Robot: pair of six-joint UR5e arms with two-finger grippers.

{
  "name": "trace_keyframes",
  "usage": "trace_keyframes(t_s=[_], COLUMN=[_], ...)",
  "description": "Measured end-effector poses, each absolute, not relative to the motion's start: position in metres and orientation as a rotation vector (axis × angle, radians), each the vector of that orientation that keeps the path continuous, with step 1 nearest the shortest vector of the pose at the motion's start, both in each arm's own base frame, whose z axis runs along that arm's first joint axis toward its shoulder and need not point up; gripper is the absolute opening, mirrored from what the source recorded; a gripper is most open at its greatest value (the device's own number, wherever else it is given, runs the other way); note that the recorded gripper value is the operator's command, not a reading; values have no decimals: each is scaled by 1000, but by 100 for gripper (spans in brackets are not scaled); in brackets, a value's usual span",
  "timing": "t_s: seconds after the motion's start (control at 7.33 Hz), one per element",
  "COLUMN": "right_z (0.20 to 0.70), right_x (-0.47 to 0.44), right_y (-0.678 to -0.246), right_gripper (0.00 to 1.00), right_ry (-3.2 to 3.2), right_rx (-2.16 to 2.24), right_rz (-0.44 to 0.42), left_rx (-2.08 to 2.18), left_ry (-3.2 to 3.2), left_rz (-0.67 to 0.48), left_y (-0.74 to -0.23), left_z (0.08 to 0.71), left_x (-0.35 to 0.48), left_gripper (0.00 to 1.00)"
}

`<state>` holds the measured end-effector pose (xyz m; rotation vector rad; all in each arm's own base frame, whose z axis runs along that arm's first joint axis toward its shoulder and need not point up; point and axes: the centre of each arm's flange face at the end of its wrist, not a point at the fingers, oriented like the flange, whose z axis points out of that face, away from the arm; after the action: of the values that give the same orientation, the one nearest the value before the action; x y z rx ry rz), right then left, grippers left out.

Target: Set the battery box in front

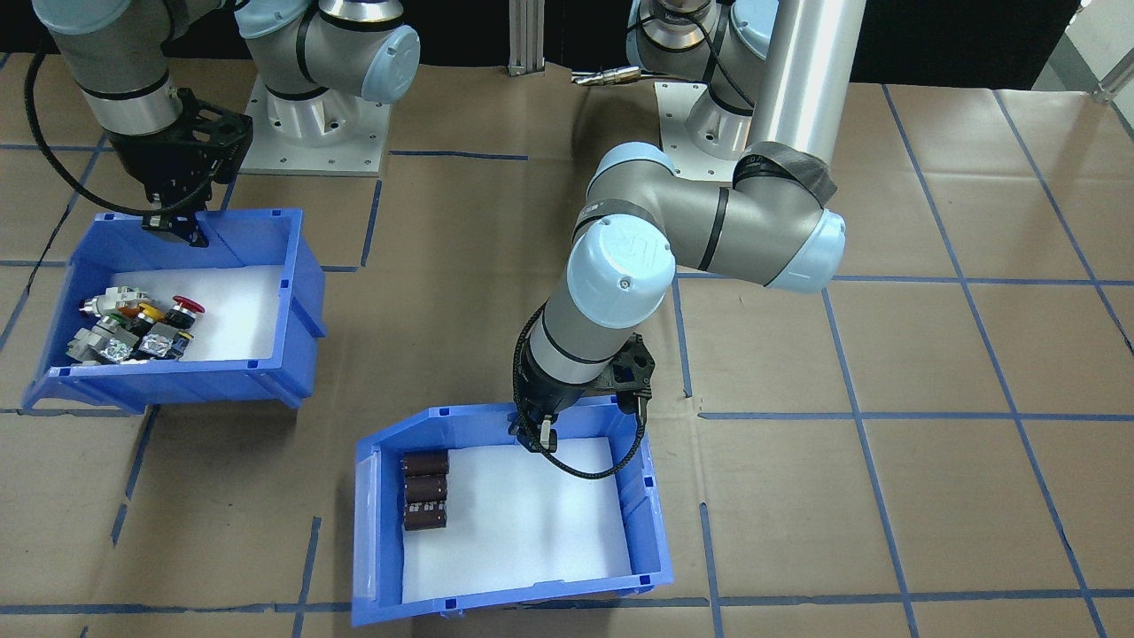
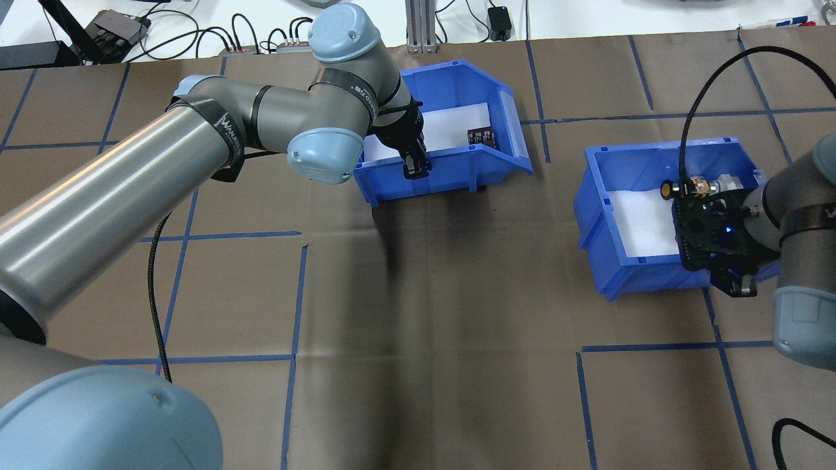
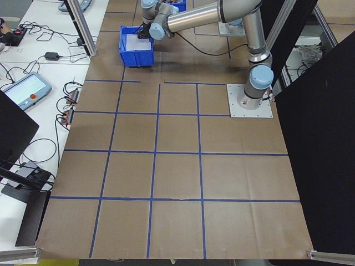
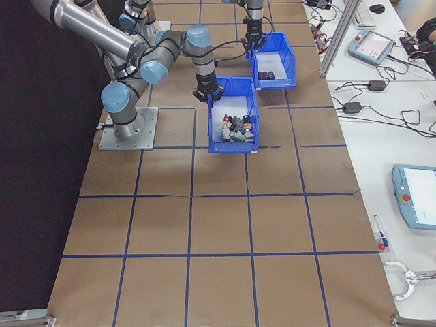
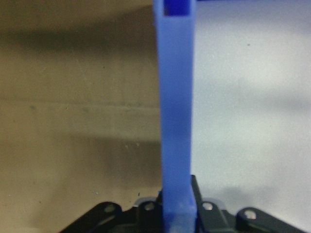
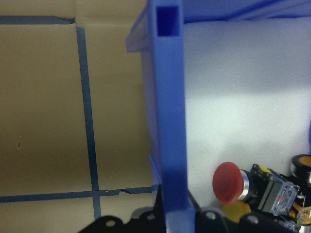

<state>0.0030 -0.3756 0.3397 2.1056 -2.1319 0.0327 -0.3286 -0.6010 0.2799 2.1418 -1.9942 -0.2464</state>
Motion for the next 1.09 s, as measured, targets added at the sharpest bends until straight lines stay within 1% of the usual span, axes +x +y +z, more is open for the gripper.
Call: trace_keyframes(t_s=[0.27, 0.41, 0.68, 0.95, 1.09], right_z=[329, 326, 323, 319, 318], right_x=[20, 29, 53, 86, 107], right_y=[-368, -365, -354, -339, -332], right_gripper=[0, 0, 0, 0, 0], right_ry=[-2109, -2094, -2096, -2107, -2117], right_rx=[2156, 2177, 2178, 2166, 2157], right_rz=[24, 25, 33, 39, 43], left_rx=[2135, 2097, 1921, 1679, 1527], left_ry=[-2039, -2092, -2380, -2688, -2824], left_rz=[-269, -267, -220, -252, -224], left_y=[-595, -593, -595, -605, -608], left_z=[283, 295, 347, 403, 430], left_x=[-328, -324, -283, -219, -191], left_gripper=[98, 99, 99, 99, 99])
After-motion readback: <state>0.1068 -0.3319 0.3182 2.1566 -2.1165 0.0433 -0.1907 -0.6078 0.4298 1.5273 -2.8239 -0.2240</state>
